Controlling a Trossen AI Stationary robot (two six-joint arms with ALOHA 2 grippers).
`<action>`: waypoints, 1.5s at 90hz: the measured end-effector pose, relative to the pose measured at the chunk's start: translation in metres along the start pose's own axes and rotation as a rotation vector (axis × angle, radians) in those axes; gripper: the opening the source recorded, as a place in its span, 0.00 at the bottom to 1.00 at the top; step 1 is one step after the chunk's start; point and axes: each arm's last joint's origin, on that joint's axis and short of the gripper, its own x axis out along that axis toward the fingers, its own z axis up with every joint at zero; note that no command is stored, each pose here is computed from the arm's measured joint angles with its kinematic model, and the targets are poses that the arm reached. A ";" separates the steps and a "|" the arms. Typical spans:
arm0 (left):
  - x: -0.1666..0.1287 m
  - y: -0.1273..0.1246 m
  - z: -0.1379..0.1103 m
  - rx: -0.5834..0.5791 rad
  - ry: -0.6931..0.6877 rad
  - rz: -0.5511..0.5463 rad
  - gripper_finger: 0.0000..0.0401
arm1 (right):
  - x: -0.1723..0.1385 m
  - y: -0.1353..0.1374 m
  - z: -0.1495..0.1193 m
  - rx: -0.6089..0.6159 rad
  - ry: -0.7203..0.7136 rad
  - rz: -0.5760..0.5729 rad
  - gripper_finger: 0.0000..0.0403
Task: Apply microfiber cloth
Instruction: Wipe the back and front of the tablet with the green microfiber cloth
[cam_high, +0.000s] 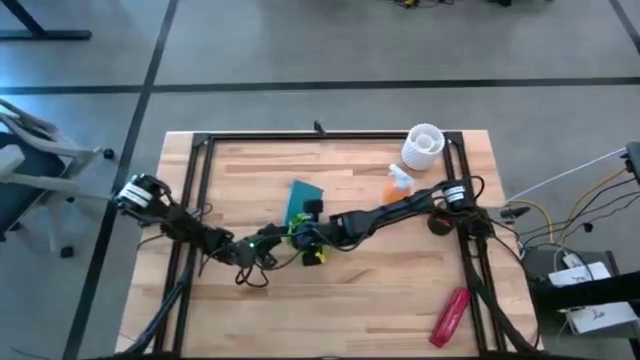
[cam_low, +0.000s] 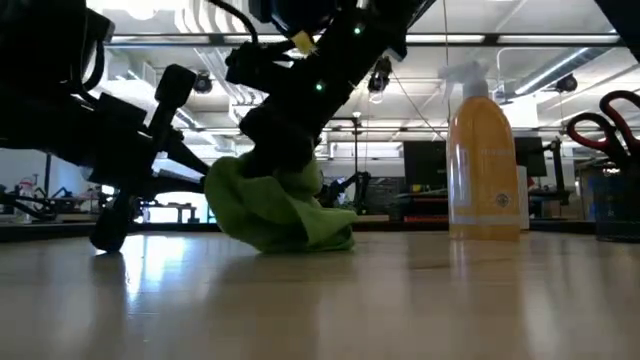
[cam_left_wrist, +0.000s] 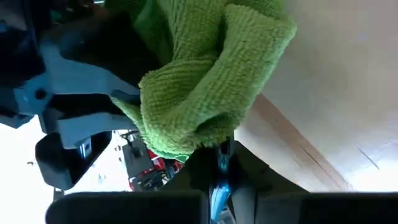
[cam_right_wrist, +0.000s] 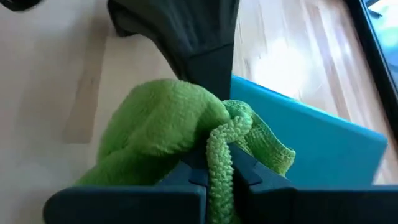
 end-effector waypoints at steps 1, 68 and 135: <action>0.000 0.000 0.000 -0.001 0.000 0.000 0.02 | 0.001 -0.001 -0.001 -0.003 0.006 -0.012 0.00; 0.000 0.003 0.005 -0.077 -0.074 -0.006 0.02 | -0.002 -0.021 0.015 0.008 -0.182 0.202 0.00; -0.002 0.005 0.009 -0.234 -0.084 -0.030 0.03 | 0.025 -0.111 -0.043 -0.081 0.273 -0.209 0.00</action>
